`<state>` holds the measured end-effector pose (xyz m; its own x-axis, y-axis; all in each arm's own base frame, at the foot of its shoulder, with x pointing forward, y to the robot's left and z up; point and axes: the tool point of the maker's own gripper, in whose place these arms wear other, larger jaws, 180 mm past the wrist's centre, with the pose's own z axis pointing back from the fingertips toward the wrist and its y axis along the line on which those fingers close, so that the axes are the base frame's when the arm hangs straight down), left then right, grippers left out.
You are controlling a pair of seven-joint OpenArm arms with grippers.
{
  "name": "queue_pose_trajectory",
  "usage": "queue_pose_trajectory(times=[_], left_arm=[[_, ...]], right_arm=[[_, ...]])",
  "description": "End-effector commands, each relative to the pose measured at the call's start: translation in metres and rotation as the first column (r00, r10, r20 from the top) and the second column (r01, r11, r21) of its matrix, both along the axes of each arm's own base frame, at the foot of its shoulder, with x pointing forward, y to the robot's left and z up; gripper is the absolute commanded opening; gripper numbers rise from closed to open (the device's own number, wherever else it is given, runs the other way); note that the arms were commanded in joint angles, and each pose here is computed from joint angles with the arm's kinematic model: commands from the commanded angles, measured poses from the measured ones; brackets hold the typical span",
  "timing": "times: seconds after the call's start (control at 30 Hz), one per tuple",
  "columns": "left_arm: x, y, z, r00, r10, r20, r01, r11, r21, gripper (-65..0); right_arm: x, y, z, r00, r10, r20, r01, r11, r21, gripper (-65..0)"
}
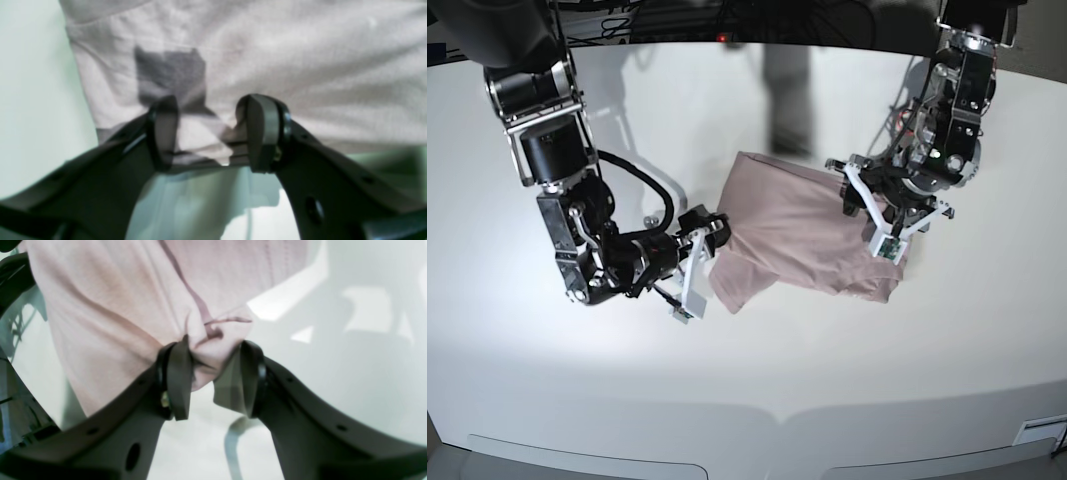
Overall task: Fold the T-shirt properly
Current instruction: 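Rotate and square the bundle with both grippers into a neat rectangle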
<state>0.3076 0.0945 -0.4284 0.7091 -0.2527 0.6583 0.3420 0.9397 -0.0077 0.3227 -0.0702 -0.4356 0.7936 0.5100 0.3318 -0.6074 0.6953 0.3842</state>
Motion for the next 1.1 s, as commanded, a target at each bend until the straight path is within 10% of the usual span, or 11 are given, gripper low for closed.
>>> queue_pose_trajectory(times=[0.0, 0.7, 1.07], left_arm=[[0.009, 0.005, 0.008, 0.999, 0.011, 0.036, -0.011, 1.0, 0.007, -32.4], [0.026, 0.025, -0.03, 0.997, 0.05, -0.054, -0.048, 0.997, 0.053, -32.4], [0.026, 0.021, -0.029, 0.998, 0.022, -0.056, -0.019, 0.999, 0.047, -32.4]], right_arm=[[-0.003, -0.004, 0.001, 1.0, 0.023, -0.004, -0.023, 0.999, -0.023, -40.8], [-0.123, 0.039, 0.016, 0.982, 0.187, -0.023, -0.182, 0.972, 0.148, -40.8], [-0.086, 0.072, 0.049, 0.982, 0.129, 0.137, -0.161, 0.953, 0.258, -40.8]])
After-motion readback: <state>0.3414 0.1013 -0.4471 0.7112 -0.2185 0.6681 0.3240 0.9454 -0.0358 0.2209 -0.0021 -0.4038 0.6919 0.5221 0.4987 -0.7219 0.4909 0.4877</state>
